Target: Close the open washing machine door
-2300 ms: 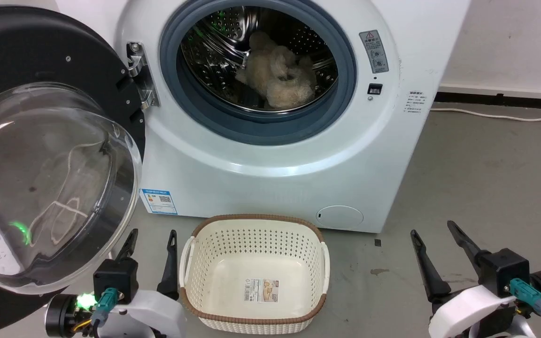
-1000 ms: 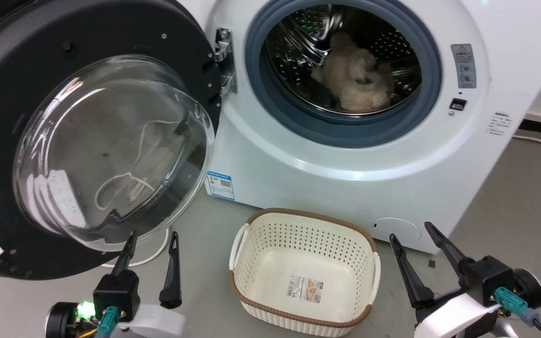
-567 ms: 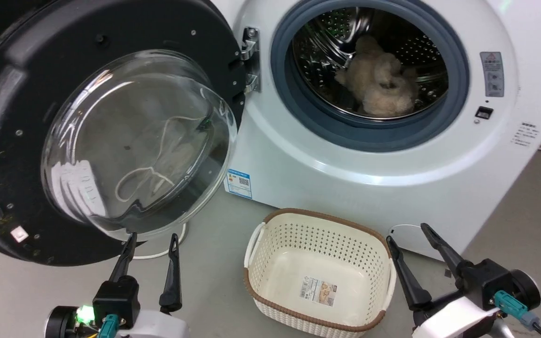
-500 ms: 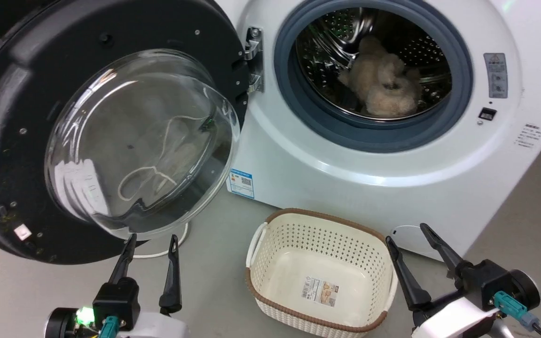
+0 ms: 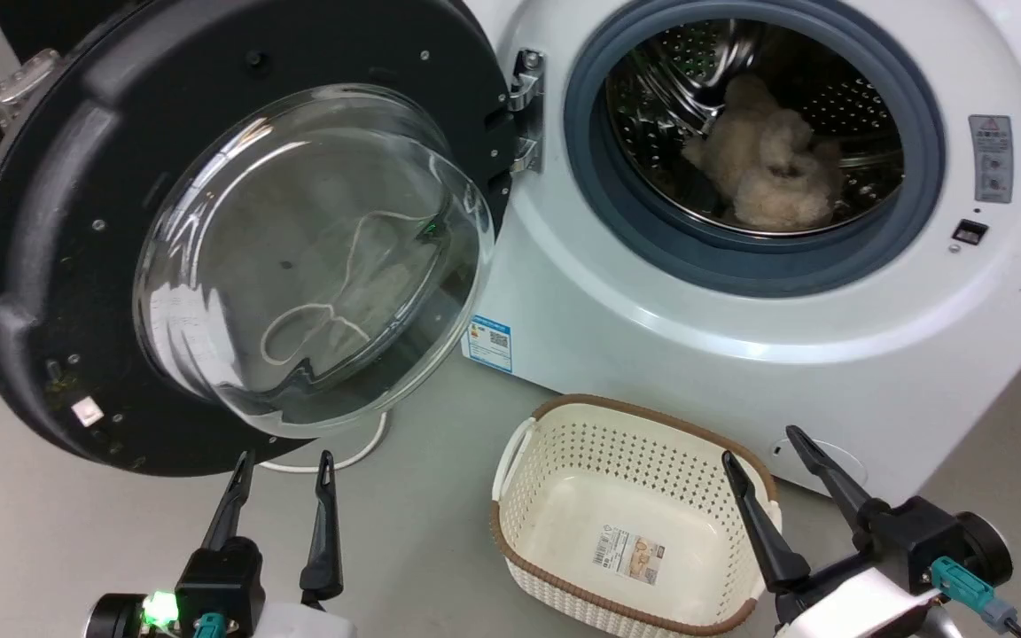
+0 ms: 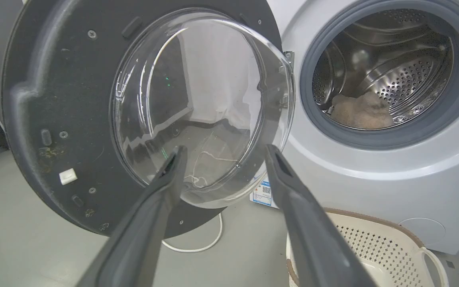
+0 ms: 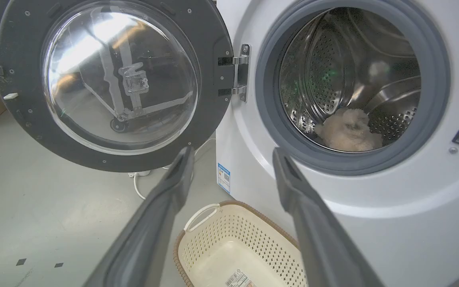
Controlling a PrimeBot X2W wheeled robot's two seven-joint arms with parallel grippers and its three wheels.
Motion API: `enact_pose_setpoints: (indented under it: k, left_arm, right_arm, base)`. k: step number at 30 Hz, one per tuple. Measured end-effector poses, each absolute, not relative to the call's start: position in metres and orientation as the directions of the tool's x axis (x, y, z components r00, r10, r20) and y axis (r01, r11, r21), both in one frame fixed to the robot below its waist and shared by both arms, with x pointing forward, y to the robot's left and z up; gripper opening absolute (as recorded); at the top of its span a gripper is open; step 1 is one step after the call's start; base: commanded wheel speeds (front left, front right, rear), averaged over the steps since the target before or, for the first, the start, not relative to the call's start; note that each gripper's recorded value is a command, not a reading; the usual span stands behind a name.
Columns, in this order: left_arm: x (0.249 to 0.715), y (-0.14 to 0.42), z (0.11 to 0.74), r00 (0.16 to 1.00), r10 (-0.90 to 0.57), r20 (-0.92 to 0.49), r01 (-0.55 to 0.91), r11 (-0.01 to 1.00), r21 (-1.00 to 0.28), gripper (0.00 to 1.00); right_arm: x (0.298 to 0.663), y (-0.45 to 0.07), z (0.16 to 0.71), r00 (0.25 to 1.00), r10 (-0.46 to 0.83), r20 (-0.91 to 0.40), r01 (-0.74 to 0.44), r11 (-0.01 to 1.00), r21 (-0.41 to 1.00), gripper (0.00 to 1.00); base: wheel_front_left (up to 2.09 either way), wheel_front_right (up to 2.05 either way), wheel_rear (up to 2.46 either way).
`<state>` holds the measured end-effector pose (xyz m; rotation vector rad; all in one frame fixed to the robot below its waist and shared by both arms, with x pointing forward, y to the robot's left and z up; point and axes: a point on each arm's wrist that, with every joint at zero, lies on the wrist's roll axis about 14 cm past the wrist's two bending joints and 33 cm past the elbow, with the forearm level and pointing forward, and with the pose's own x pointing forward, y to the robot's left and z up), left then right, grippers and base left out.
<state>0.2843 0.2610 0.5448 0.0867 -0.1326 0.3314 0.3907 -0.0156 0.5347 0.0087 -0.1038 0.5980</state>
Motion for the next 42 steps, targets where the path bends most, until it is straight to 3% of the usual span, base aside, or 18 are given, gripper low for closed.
enact_pose_setpoints:
  k: [10,11,12,13,25,34,42]
  left_arm:
    - [0.273,0.269,0.545,0.921,0.357,0.155,-0.369,0.928,0.055,1.0]
    - [0.27,0.27,0.545,0.918,0.363,0.159,-0.375,0.926,0.052,0.53]
    - [0.27,0.27,0.545,0.918,0.363,0.159,-0.375,0.926,0.052,0.22]
    - [0.269,0.271,0.544,0.917,0.366,0.157,-0.377,0.925,0.046,0.0]
    - [0.257,0.301,0.574,0.857,0.45,0.251,-0.446,0.892,-0.076,0.0]
    - [0.256,0.395,0.648,0.673,0.603,0.429,-0.511,0.798,-0.319,0.0]
    - [0.267,0.475,0.676,0.617,0.7,0.358,-0.55,0.71,-0.44,0.0]
  right_arm:
    - [0.388,-0.002,0.531,0.795,0.599,0.1,-0.601,0.799,-0.013,1.0]
    - [0.388,0.0,0.531,0.79,0.605,0.101,-0.607,0.794,-0.012,1.0]
    - [0.388,0.0,0.531,0.79,0.605,0.101,-0.607,0.794,-0.012,1.0]
    - [0.387,0.001,0.53,0.788,0.608,0.1,-0.61,0.792,-0.01,1.0]
    - [0.386,0.006,0.514,0.773,0.63,0.074,-0.632,0.775,0.009,1.0]
    - [0.393,-0.016,0.5,0.797,0.602,0.054,-0.604,0.797,0.024,1.0]
    - [0.401,-0.036,0.487,0.822,0.569,0.032,-0.57,0.82,0.052,1.0]
  base:
    - [0.0,0.0,0.0]
    - [0.0,0.0,0.0]
    - [0.0,0.0,0.0]
    - [0.0,0.0,0.0]
    - [0.0,0.0,0.0]
    - [0.0,0.0,0.0]
    - [0.0,0.0,0.0]
